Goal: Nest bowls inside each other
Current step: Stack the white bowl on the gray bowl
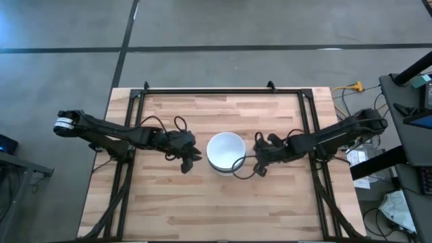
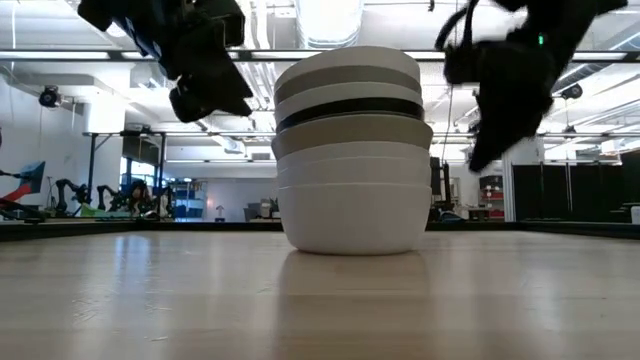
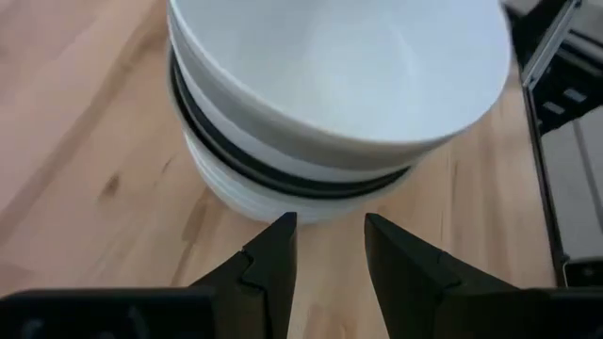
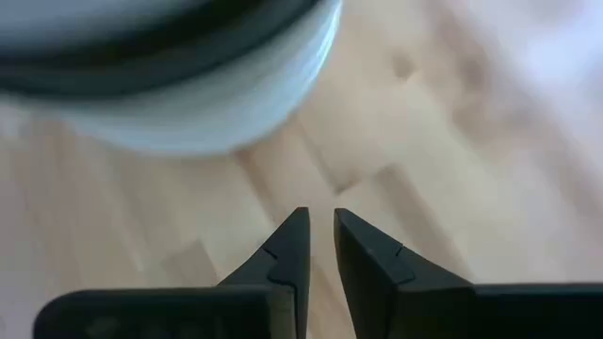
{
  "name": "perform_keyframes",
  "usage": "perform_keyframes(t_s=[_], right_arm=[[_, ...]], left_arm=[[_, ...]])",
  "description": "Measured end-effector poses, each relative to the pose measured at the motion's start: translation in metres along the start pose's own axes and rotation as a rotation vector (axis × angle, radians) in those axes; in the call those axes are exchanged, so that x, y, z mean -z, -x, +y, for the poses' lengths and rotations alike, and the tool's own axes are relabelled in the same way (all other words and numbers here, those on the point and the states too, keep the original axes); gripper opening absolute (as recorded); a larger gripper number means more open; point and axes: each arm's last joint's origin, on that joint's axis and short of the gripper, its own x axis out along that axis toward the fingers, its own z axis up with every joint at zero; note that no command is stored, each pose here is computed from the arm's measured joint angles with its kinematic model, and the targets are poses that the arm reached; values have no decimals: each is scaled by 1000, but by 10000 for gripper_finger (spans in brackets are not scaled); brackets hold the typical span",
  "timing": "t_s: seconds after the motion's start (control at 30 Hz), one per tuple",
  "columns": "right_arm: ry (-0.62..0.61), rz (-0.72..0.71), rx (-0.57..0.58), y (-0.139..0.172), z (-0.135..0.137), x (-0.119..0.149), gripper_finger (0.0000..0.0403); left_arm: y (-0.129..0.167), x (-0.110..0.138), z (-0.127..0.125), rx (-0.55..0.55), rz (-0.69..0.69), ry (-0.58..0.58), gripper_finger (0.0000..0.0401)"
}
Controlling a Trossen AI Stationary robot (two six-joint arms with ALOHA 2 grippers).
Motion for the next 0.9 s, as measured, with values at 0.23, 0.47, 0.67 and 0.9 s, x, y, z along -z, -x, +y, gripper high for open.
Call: perform_keyframes(t_s=[0.23,0.47,0.67,0.9], right_arm=[[-136,-373,87,58,-12,-26,47],[-111,-644,-137,74,-4,-40,47],[-99,-582,-217,56,5,-36,47],[-140,-486,-214,29,14,-33,47]], left_arm=[[16,-9,-2,-5,-107,5,111],[19,-15,-6,27,-175,-21,111],[18,-16,-6,28,-181,-24,111],[18,-16,-6,30,-184,-25,111]])
